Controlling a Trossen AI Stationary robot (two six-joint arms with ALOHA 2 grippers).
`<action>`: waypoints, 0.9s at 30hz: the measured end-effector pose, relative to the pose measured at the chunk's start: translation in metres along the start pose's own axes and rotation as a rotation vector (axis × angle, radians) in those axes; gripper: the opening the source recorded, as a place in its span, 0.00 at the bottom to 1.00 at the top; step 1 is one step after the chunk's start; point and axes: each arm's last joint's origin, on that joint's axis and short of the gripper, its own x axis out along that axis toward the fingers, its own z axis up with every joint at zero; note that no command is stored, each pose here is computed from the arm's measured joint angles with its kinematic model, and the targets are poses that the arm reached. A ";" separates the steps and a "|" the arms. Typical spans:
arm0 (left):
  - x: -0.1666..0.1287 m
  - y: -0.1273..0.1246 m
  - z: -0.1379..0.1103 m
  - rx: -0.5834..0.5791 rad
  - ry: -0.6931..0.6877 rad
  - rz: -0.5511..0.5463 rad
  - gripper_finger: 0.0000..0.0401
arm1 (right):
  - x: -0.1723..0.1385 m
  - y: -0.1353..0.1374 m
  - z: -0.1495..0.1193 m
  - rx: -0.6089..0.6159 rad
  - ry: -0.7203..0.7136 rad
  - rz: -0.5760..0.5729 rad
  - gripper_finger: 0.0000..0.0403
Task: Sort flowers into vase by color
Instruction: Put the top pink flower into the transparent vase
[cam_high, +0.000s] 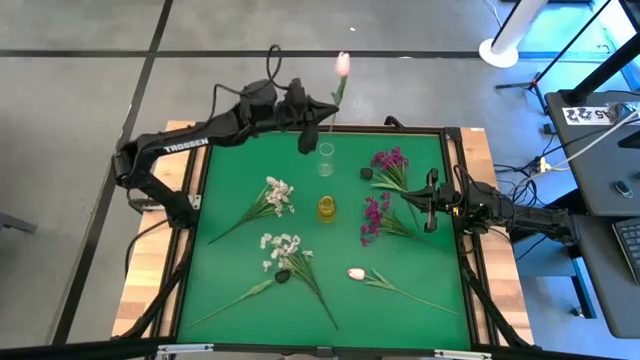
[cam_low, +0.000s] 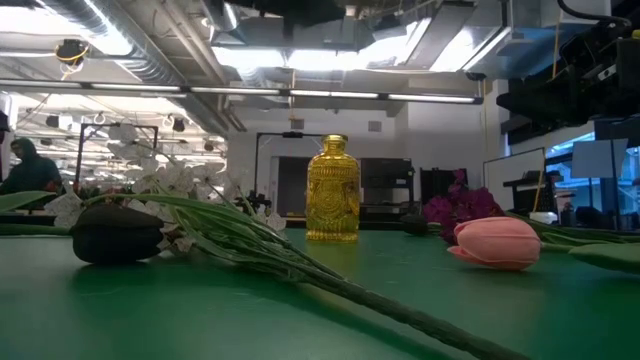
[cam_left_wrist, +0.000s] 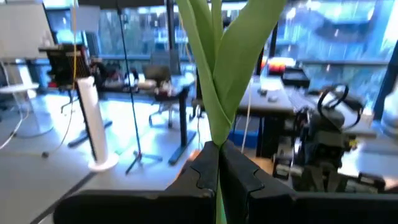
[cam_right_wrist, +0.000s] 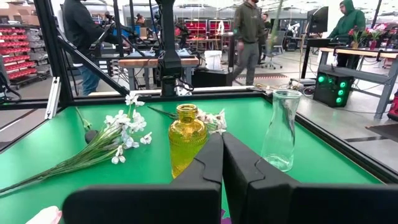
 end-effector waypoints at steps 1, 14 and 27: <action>0.000 0.000 -0.007 -0.004 -0.020 -0.001 0.00 | 0.000 0.000 0.000 0.000 0.001 0.000 0.00; -0.007 0.005 -0.053 0.005 -0.118 0.003 0.00 | 0.000 0.000 0.000 0.000 0.001 0.000 0.00; -0.010 0.029 -0.063 0.027 -0.071 0.093 0.00 | 0.000 0.000 0.000 0.000 0.000 0.000 0.00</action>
